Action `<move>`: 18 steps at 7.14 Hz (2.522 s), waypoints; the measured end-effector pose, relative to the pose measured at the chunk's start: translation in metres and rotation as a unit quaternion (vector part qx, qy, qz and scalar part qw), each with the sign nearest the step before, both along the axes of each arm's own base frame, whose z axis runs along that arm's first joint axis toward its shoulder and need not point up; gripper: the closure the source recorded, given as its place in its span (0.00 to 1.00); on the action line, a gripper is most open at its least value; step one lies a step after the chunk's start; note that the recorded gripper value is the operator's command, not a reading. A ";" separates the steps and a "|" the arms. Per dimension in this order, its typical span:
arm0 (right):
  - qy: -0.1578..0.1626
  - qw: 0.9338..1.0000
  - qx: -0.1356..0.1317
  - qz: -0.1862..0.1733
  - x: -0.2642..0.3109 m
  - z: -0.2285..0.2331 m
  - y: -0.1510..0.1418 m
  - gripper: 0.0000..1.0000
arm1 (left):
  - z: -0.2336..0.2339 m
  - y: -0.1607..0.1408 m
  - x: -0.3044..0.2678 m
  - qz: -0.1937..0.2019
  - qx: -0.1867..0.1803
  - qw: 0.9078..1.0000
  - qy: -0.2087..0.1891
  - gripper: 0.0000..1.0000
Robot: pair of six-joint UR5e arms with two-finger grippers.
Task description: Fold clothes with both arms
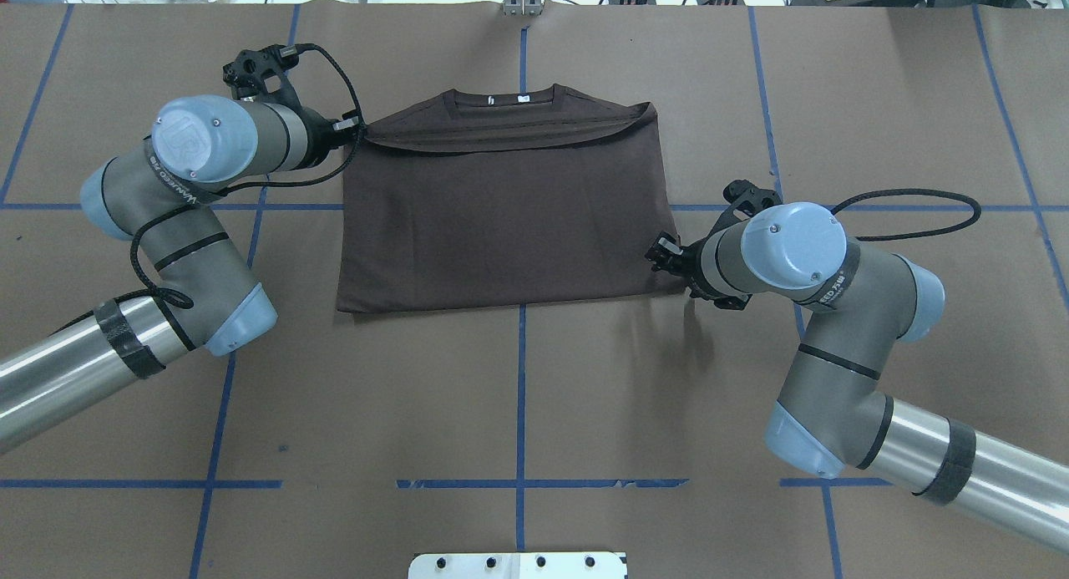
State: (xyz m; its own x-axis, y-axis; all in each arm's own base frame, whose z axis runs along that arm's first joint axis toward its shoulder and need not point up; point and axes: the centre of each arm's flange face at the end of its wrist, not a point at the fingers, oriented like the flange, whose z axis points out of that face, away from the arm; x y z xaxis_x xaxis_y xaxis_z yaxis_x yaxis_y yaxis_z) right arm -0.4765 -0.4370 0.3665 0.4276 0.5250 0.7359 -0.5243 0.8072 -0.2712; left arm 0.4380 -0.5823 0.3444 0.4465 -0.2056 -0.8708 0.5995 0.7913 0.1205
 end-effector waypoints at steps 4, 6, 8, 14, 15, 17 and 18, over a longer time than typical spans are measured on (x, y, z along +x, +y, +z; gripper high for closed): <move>0.006 1.000 -0.003 0.003 0.002 0.008 0.000 1.00 | 0.001 -0.001 -0.001 0.000 -0.002 1.000 -0.004 0.53; -0.006 1.000 -0.006 0.010 0.011 0.001 0.006 1.00 | -0.002 0.000 -0.001 0.001 -0.002 1.000 0.000 0.56; -0.056 0.998 -0.035 0.015 0.036 -0.028 0.064 1.00 | -0.022 0.006 -0.003 0.005 0.009 1.000 0.017 0.58; -0.089 0.975 -0.084 -0.184 0.068 -0.056 0.294 0.00 | -0.071 0.066 -0.007 0.067 -0.024 0.991 0.118 0.32; -0.092 0.978 -0.081 -0.170 0.072 -0.058 0.284 0.00 | -0.068 0.085 -0.010 0.075 -0.044 0.987 0.132 0.32; -0.109 0.986 -0.069 -0.105 0.090 -0.068 0.229 0.00 | -0.050 0.131 -0.004 0.083 -0.099 0.981 0.142 0.32; -0.118 0.989 -0.061 -0.070 0.097 -0.074 0.196 0.00 | -0.039 0.154 0.013 0.091 -0.125 0.980 0.124 0.35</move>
State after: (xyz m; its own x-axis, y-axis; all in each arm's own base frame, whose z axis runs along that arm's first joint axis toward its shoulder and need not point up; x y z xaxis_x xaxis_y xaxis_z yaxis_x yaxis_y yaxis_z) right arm -0.3795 -0.2414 0.2925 0.3258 0.5646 0.7583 -0.3204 0.8206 -0.4733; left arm 0.4510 -0.4282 0.3050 0.2762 -0.3629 -0.8899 0.4318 0.8741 -0.2224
